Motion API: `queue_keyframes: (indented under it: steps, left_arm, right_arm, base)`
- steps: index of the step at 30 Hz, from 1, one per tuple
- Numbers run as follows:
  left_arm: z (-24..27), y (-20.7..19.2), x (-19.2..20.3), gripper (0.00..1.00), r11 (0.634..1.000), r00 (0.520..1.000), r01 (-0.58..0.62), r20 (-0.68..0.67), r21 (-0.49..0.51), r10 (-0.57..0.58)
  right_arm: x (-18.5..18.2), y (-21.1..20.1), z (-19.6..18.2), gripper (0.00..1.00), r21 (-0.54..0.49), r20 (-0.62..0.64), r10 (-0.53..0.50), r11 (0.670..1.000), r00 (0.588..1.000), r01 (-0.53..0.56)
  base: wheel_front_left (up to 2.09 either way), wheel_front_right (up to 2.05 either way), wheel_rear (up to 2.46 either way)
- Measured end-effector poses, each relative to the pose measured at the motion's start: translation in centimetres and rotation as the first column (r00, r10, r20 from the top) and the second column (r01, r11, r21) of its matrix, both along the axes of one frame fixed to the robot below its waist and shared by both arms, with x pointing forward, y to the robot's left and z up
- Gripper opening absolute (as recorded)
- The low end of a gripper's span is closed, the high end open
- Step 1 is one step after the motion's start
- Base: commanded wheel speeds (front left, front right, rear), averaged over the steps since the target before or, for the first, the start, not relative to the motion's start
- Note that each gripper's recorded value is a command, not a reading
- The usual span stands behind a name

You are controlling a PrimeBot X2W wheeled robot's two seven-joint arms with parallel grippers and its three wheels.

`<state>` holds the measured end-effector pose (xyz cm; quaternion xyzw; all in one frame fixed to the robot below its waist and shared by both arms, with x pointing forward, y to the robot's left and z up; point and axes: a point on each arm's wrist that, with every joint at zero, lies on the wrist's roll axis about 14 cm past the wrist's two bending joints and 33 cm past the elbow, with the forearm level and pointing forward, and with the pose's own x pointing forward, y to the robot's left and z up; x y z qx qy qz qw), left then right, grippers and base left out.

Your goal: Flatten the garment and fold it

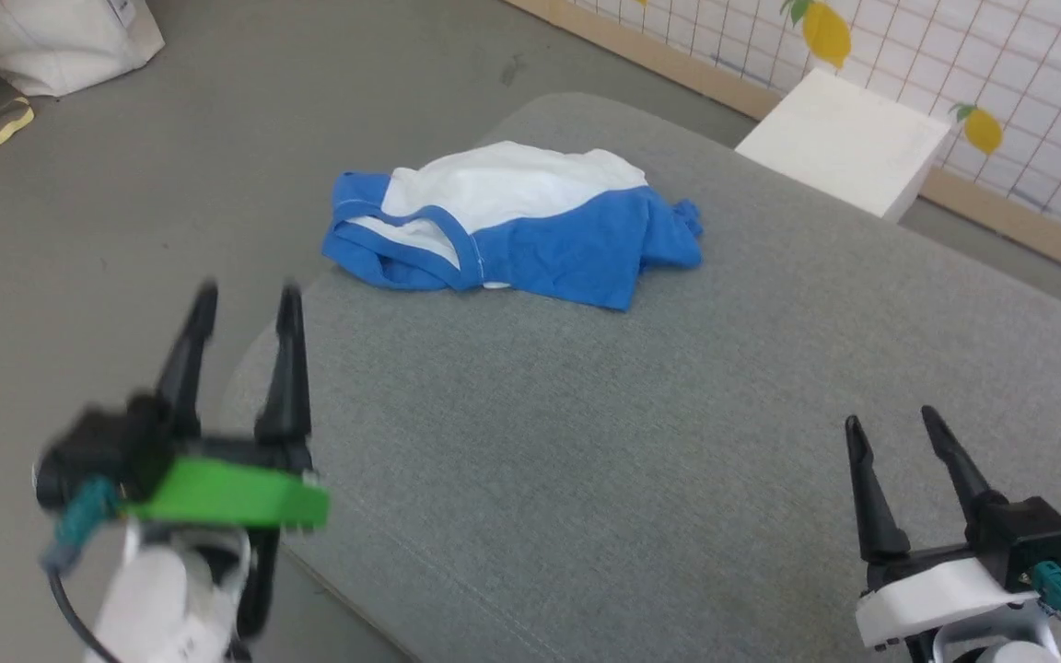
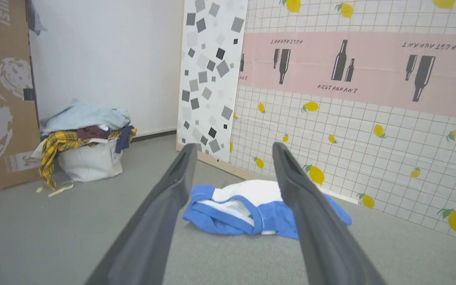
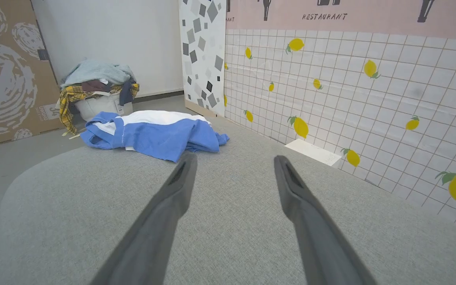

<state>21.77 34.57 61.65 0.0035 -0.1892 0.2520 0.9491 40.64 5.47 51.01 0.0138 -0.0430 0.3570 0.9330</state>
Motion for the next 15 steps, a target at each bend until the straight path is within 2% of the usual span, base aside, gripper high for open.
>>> queue_keyframes:
  steps: [3, 8, 11, 15]
  left_arm:
    - [3.9, -0.3, 3.2, 1.0, 0.992, 0.997, 0.077, 0.004, 0.098, -0.077]
    - [7.2, 0.4, 8.1, 1.0, 0.977, 0.99, 0.132, -0.068, 0.17, -0.122]
    - [7.8, 1.4, 11.1, 1.0, 0.969, 0.98, 0.157, -0.156, 0.193, -0.128]
    - [6.5, 2.6, 15.1, 1.0, 0.968, 0.948, 0.194, -0.285, 0.16, -0.143]
  right_arm:
    - [0.8, -0.4, 0.2, 1.0, -0.002, 0.008, -0.018, 1.0, 1.0, 0.018]
    - [1.7, -0.2, 0.5, 1.0, -0.006, 0.014, -0.019, 1.0, 1.0, 0.019]
    - [2.4, -0.2, 1.2, 1.0, 0.006, 0.03, -0.022, 1.0, 0.999, 0.022]
    - [3.4, -0.5, 1.5, 1.0, 0.007, 0.044, -0.039, 0.999, 0.998, 0.039]
  base:
    - [0.0, 0.0, 0.0]
    - [0.0, 0.0, 0.0]
    - [0.0, 0.0, 0.0]
    - [0.0, 0.0, 0.0]
